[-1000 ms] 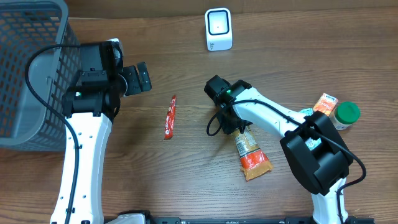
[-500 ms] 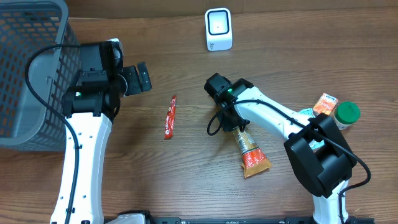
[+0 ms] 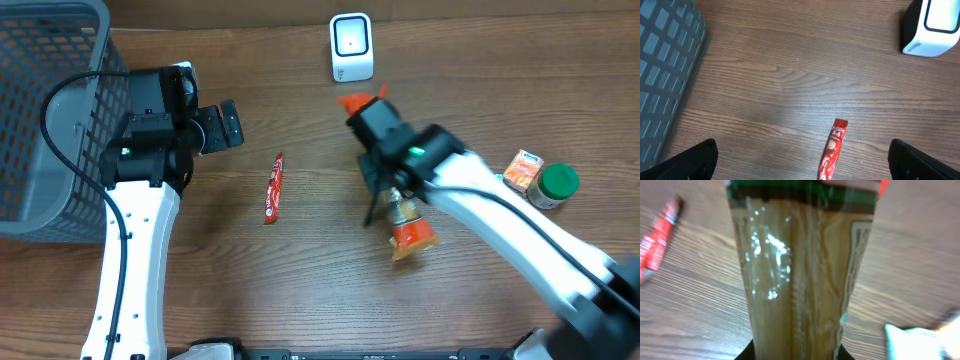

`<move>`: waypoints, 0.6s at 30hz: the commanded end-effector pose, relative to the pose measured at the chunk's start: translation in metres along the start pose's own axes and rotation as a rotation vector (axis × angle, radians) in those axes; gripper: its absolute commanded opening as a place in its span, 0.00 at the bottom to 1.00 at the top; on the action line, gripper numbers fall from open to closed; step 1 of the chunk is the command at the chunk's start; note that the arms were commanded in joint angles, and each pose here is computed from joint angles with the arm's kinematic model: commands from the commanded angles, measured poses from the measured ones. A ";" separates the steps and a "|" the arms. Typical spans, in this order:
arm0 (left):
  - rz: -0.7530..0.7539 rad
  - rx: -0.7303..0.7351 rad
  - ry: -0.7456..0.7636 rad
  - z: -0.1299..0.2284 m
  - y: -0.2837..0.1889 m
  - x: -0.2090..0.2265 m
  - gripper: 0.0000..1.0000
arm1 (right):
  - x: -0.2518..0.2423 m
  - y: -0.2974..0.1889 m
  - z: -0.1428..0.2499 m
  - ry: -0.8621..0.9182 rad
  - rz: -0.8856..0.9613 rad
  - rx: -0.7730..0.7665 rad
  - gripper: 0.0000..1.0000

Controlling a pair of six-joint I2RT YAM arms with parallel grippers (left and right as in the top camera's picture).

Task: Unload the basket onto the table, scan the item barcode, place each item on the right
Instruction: 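Raise the spaghetti package upright toward the scanner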

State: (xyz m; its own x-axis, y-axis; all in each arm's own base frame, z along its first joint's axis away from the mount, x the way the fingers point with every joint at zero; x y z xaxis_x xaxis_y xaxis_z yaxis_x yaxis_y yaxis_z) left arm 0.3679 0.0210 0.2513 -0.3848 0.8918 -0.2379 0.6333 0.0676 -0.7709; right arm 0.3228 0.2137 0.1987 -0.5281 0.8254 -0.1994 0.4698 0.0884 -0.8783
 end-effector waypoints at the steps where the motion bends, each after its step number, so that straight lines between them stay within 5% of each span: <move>1: -0.011 -0.005 0.013 -0.002 0.001 0.001 1.00 | -0.040 -0.044 -0.018 0.033 0.091 -0.106 0.03; 11: -0.012 -0.005 0.013 -0.002 0.001 0.001 1.00 | -0.121 -0.147 -0.099 0.105 0.014 -0.310 0.03; 18: -0.012 -0.005 0.013 -0.002 0.001 0.001 1.00 | -0.123 -0.111 -0.131 0.018 0.028 -0.293 0.03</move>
State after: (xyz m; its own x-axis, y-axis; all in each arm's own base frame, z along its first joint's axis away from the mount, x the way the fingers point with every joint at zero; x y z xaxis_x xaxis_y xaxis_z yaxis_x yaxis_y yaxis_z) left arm 0.3678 0.0211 0.2512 -0.3851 0.8918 -0.2375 0.6330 0.0679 -0.7712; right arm 0.4041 0.1586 0.3946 -0.4440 0.8793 -0.1722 0.6793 0.2050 -0.7046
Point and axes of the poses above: each gripper's point midway between its finger pads, its own y axis out along the fingers, its own x axis along the line the jaws close on, z = x × y, the point moved 2 cm from there along -y, back along the fingers, and after that the axes turned 15 degrees about -y, right-handed, at the moved point
